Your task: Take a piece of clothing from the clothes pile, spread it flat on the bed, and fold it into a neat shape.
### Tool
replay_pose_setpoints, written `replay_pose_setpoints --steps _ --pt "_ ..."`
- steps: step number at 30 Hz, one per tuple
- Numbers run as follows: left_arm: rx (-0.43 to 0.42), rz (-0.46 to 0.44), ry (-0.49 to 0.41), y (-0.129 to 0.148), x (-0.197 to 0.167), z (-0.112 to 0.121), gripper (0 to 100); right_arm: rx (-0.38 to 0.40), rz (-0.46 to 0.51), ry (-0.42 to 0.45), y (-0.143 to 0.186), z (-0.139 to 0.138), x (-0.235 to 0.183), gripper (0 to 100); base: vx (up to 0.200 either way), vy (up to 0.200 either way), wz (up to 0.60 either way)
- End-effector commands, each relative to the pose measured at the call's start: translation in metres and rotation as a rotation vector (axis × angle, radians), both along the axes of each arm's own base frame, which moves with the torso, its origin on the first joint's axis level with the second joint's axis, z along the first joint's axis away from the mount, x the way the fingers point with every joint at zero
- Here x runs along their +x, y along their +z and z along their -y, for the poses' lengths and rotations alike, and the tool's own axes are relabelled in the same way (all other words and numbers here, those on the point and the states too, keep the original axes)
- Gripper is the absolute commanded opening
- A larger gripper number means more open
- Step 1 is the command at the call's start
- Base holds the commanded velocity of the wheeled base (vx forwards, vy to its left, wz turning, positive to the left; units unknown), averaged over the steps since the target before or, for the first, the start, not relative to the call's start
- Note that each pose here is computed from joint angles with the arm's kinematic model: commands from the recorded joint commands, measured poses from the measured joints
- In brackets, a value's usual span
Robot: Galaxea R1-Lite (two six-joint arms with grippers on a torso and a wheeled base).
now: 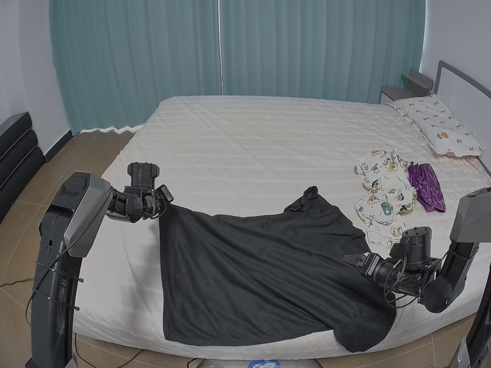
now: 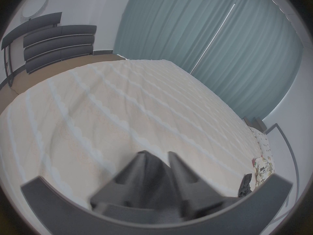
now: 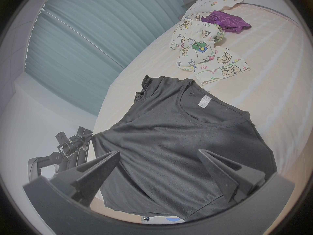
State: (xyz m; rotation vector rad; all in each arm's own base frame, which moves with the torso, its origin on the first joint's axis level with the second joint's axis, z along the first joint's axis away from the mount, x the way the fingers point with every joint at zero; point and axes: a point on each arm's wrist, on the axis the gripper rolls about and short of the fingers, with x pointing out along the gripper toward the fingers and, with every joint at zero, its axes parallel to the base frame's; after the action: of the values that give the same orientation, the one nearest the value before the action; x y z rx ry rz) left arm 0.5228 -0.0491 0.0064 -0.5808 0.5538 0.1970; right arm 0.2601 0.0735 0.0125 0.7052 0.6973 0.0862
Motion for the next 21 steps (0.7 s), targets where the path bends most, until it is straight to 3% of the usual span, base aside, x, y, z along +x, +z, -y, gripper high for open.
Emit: replay_pose_setpoints --steps 1,3,6,11,14,16,19,21 --pt "-0.052 -0.019 0.034 -0.009 0.002 0.000 100 0.038 0.034 -0.022 0.005 0.000 0.003 100 0.000 0.000 0.00" --pt "-0.071 -0.020 0.047 -0.005 0.000 0.000 100 0.059 0.052 -0.034 0.008 0.000 0.005 100 0.000 0.000 0.00" --pt "-0.156 -0.023 0.069 0.029 -0.019 -0.008 100 0.075 0.092 -0.049 0.010 0.000 0.016 100 0.000 0.000 0.00" --pt "-0.242 -0.090 -0.030 0.059 -0.078 -0.010 100 0.058 0.143 -0.116 0.019 -0.003 0.060 100 0.000 0.000 0.00" --pt "-0.273 -0.132 -0.037 0.054 -0.110 -0.007 100 0.035 0.139 -0.163 0.031 -0.005 0.097 100 0.000 0.000 0.00" --pt "-0.340 -0.157 -0.034 0.044 -0.133 -0.002 100 0.021 0.119 -0.166 0.035 -0.011 0.126 100 0.000 0.000 0.00" --pt "-0.391 -0.183 -0.026 0.036 -0.150 0.001 100 0.004 0.121 -0.154 0.035 -0.016 0.147 100 0.000 0.000 0.00" --pt "-0.422 -0.216 -0.029 0.025 -0.170 0.003 100 -0.062 0.121 -0.118 0.028 -0.019 0.166 100 0.000 0.000 0.00"
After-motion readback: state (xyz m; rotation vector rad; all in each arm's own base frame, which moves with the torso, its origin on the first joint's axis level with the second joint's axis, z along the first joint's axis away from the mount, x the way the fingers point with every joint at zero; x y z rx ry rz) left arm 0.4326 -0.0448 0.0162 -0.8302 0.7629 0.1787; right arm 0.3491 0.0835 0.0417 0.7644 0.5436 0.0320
